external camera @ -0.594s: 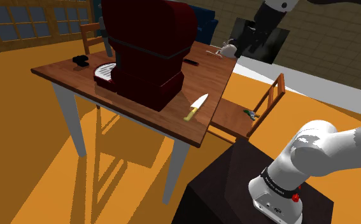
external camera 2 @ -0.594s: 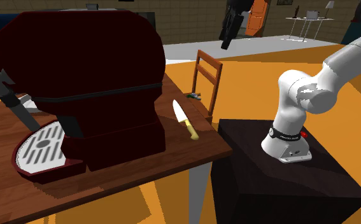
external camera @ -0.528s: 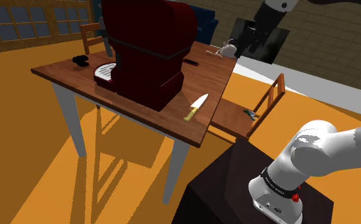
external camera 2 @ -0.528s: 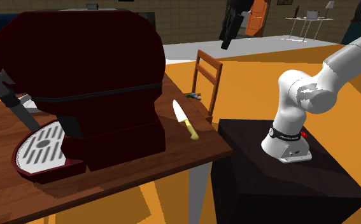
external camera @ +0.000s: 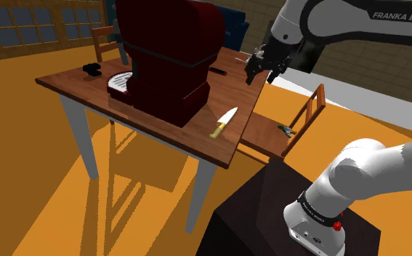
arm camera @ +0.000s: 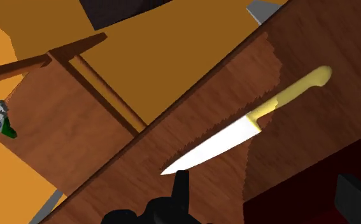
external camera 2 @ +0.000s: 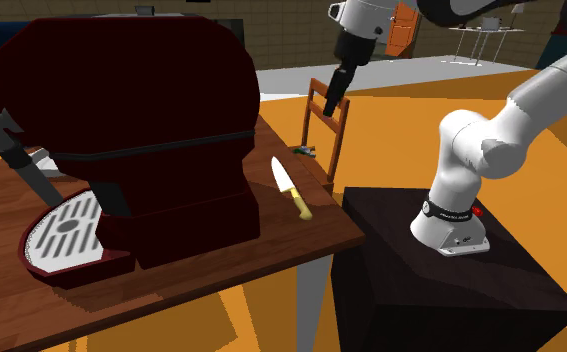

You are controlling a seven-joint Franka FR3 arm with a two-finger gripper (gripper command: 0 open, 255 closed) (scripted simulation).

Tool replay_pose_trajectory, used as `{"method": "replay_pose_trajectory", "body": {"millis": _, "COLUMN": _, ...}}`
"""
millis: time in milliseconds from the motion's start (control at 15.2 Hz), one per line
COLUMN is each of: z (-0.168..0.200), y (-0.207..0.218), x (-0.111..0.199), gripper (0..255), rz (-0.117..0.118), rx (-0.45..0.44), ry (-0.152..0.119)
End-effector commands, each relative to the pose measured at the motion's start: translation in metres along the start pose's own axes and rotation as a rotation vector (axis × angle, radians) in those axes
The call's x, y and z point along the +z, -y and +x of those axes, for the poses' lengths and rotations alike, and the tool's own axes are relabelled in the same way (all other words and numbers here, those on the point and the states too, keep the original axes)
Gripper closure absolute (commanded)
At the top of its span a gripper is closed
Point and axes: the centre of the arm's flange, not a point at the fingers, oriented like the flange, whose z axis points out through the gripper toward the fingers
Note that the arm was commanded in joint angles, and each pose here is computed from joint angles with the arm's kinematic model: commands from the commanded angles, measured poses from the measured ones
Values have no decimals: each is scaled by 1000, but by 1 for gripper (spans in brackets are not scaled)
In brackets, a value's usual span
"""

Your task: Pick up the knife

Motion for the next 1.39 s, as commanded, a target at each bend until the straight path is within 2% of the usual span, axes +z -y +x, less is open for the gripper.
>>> {"method": "replay_pose_trajectory", "body": {"millis": 0, "z": 3, "y": 6, "x": 28, "gripper": 0, "rz": -3, "rx": 93, "ry": 9}}
{"method": "replay_pose_trajectory", "body": {"millis": 924, "z": 36, "y": 51, "x": 204, "gripper": 0, "rz": -28, "rx": 691, "ry": 76}}
{"method": "replay_pose_trajectory", "body": {"millis": 1320, "z": 28, "y": 53, "x": 234, "gripper": 0, "rz": -28, "rx": 691, "ry": 76}}
